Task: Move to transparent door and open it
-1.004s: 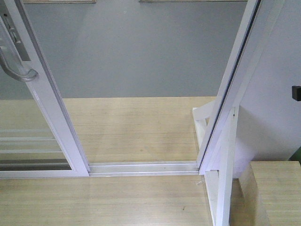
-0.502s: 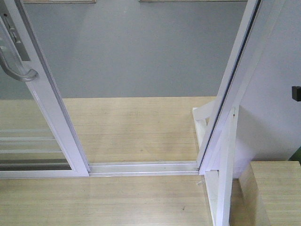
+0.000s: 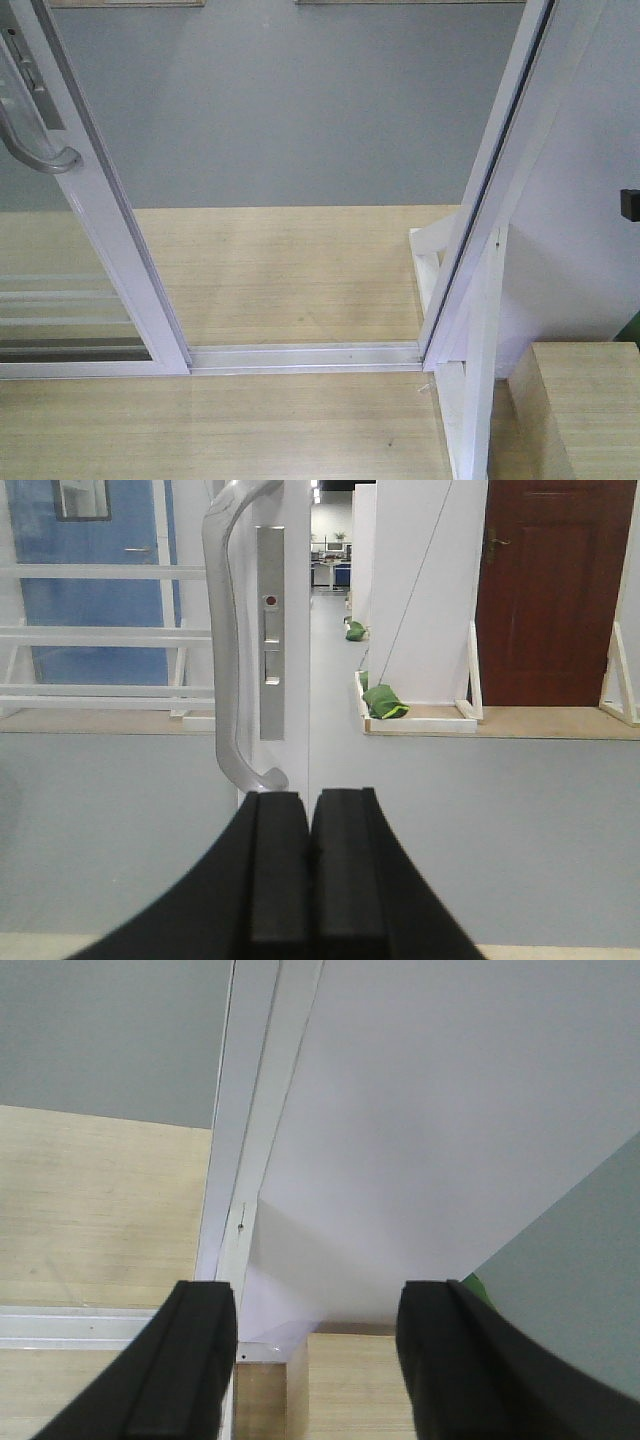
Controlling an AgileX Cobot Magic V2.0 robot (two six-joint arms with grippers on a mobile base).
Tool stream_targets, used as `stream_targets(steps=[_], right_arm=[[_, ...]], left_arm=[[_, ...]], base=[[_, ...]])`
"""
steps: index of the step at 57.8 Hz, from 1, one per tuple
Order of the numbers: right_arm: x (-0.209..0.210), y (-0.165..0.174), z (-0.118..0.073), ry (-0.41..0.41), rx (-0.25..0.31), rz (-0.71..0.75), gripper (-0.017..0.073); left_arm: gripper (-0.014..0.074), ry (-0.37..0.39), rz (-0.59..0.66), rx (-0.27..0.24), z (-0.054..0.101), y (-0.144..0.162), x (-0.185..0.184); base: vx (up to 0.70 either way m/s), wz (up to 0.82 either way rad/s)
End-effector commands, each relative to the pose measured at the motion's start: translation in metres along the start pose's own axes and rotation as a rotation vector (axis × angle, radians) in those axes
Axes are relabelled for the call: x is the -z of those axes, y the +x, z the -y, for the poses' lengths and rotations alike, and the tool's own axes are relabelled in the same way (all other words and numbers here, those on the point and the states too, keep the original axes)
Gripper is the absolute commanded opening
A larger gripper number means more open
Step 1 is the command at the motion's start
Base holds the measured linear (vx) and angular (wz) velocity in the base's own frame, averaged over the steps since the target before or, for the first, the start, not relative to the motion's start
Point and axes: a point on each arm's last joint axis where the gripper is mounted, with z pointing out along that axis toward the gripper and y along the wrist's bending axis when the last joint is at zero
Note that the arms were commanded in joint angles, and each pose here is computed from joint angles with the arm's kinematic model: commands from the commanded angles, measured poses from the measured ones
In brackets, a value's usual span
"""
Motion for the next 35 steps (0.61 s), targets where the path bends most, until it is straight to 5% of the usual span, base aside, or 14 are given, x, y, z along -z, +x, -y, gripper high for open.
stream_targets(steps=[1, 14, 27, 35], right_arm=[[0.014, -0.006, 0.005, 0.002, -0.010, 0.109, 0.0428], [0.030, 0.058, 0.008, -0.028, -0.281, 0.192, 0.0255], [0.043, 0.105, -0.001, -0.040, -0.359, 0.399, -0.0015], [0.038, 0.140, -0.011, -0.045, -0.334, 0.446, -0.0011]], left_arm=[[0.0000, 0.006, 0.076, 0.017, 0.000, -0.003, 0.001], [0.0000, 0.006, 0.076, 0.017, 0.000, -0.003, 0.001], [0.0000, 0.006, 0.076, 0.017, 0.000, -0.003, 0.001], [0.0000, 0.006, 0.076, 0.017, 0.000, -0.003, 0.001]], base=[[0.00, 0.00], [0.00, 0.00], [0.00, 0.00], [0.00, 0.00]])
